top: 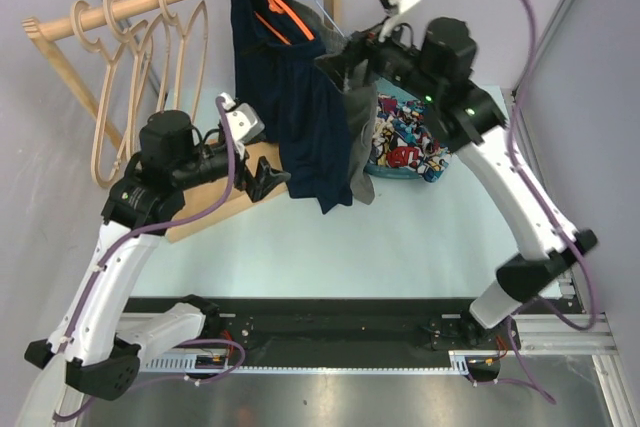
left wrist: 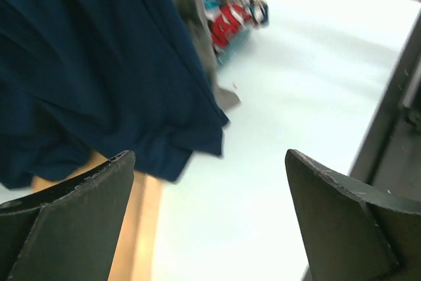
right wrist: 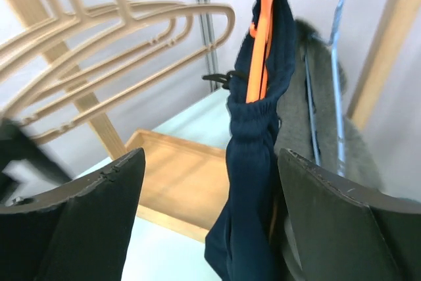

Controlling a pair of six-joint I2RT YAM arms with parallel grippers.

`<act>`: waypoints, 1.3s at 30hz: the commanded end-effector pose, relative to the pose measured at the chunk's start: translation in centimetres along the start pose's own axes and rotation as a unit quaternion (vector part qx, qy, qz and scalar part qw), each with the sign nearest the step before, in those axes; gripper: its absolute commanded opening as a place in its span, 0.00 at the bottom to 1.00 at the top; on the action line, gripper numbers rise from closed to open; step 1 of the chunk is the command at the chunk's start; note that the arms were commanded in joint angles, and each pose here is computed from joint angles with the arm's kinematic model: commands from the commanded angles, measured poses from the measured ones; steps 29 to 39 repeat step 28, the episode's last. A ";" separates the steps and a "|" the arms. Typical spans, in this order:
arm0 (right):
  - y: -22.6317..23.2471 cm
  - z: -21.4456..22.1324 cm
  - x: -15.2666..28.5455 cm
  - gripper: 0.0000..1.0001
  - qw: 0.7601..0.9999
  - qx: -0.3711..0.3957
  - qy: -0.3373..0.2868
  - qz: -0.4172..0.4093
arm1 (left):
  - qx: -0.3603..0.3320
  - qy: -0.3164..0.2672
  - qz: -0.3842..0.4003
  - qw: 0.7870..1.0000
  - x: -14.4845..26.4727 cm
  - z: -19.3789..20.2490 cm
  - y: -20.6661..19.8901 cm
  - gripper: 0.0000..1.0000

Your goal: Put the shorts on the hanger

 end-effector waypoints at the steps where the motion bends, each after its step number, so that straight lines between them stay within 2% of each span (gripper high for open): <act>1: -0.1 -3.6 4.9 0.87 0.997 0.053 -0.042 0.030 | 0.039 0.089 0.016 0.995 -0.7 4.3 0.2 1.00; 5: -0.6 -0.8 8.3 0.88 0.997 0.045 0.003 0.055 | 0.076 0.188 -0.033 0.979 -1.4 9.1 2.3 1.00; 7: -0.7 1.7 10.7 0.89 0.996 0.037 0.043 0.074 | 0.082 0.219 -0.052 0.971 -1.5 11.4 2.9 1.00; 11: -1.0 7.5 15.0 0.90 0.987 0.021 0.128 0.093 | 0.069 0.245 -0.091 0.963 -1.5 14.9 4.4 1.00; 16: -1.8 15.3 19.3 0.94 0.962 -0.003 0.248 0.115 | 0.060 0.299 -0.142 0.942 -1.5 19.7 6.3 1.00; 19: -1.7 16.4 20.9 0.95 0.959 -0.011 0.256 0.118 | 0.050 0.308 -0.152 0.938 -1.4 20.9 6.8 1.00; 24: -2.8 18.5 22.0 0.95 0.950 -0.033 0.282 0.130 | 0.045 0.299 -0.152 0.941 -1.6 20.7 6.9 1.00; 28: -4.7 18.9 22.0 0.96 0.948 -0.041 0.279 0.146 | 0.030 0.286 -0.152 0.946 -1.5 19.6 7.0 1.00; 39: -4.7 18.9 22.0 0.96 0.948 -0.041 0.279 0.146 | 0.030 0.286 -0.152 0.946 -1.5 19.6 7.0 1.00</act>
Point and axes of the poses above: each gripper's point midway between its finger pads, its own x axis back along the fingers, its own y axis along the line the jaws close on, z = x × y, the point moved 4 cm from there along x, back along the fingers, and after that the axes turned 15 degrees about x, right-handed, at the moved point
